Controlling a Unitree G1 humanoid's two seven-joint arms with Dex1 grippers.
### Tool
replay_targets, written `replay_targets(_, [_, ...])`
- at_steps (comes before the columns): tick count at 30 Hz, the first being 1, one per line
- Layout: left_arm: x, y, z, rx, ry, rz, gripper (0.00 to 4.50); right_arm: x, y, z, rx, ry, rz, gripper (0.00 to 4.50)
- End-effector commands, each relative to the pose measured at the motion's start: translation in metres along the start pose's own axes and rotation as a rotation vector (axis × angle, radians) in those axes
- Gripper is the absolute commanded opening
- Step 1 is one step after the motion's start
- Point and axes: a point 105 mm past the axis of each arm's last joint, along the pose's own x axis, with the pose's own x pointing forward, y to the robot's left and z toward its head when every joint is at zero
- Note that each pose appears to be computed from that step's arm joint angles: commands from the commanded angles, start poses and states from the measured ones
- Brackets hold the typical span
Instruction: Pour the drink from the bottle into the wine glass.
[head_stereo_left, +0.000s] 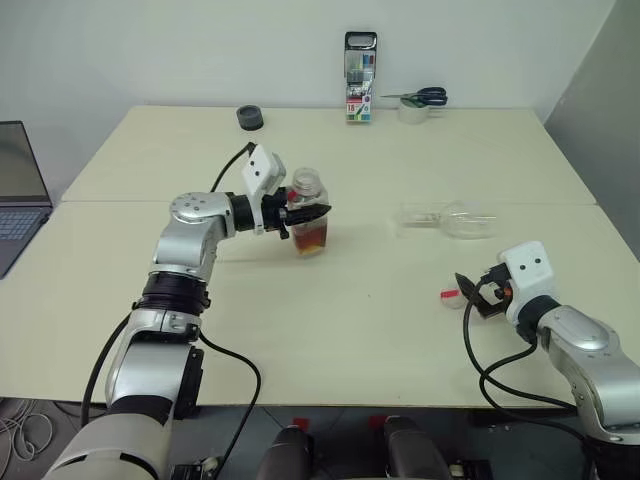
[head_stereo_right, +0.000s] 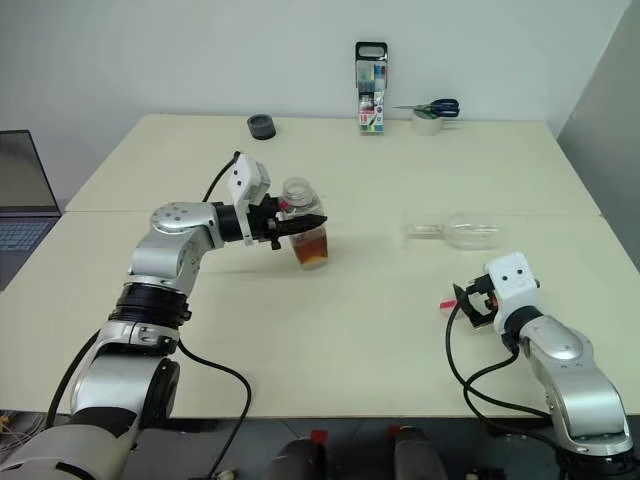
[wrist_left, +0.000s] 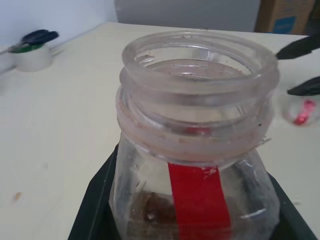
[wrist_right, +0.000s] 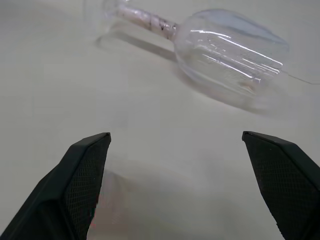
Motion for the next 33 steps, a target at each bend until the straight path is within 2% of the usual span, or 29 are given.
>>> replay_targets(1, [-0.01,0.012,0.014,0.036,-0.05,0.067,1.73,0.001,0.0,0.023,0.01,-0.101,0.0,4.5])
replay_targets(3, [-0.014,0.019,0.014,0.033,-0.052,0.114,1.73,0.0,0.015,0.047,0.039,-0.216,0.08,4.5])
replay_targets(6, [-0.022,0.036,0.01,0.03,-0.037,0.231,1.73,-0.009,0.055,0.077,0.05,-0.354,0.305,4.5])
replay_targets(10, [-0.032,0.057,0.002,0.002,-0.018,0.394,1.73,-0.016,0.097,0.098,0.02,-0.423,0.532,4.5])
replay_targets(13, [-0.045,0.076,-0.003,-0.048,-0.03,0.544,1.73,-0.006,0.122,0.123,-0.001,-0.48,0.627,4.5])
replay_targets(15, [-0.052,0.085,-0.005,-0.083,-0.045,0.615,1.73,0.003,0.132,0.139,-0.018,-0.503,0.651,4.5])
replay_targets(20, [-0.059,0.095,-0.01,-0.126,-0.062,0.707,1.73,0.022,0.15,0.156,-0.073,-0.488,0.694,4.5])
replay_targets(30, [-0.056,0.094,-0.029,-0.169,-0.029,0.766,1.73,0.028,0.16,0.162,-0.1,-0.476,0.724,4.5])
replay_targets(33, [-0.057,0.092,-0.035,-0.154,-0.007,0.775,2.68,0.028,0.158,0.161,-0.095,-0.473,0.712,4.5])
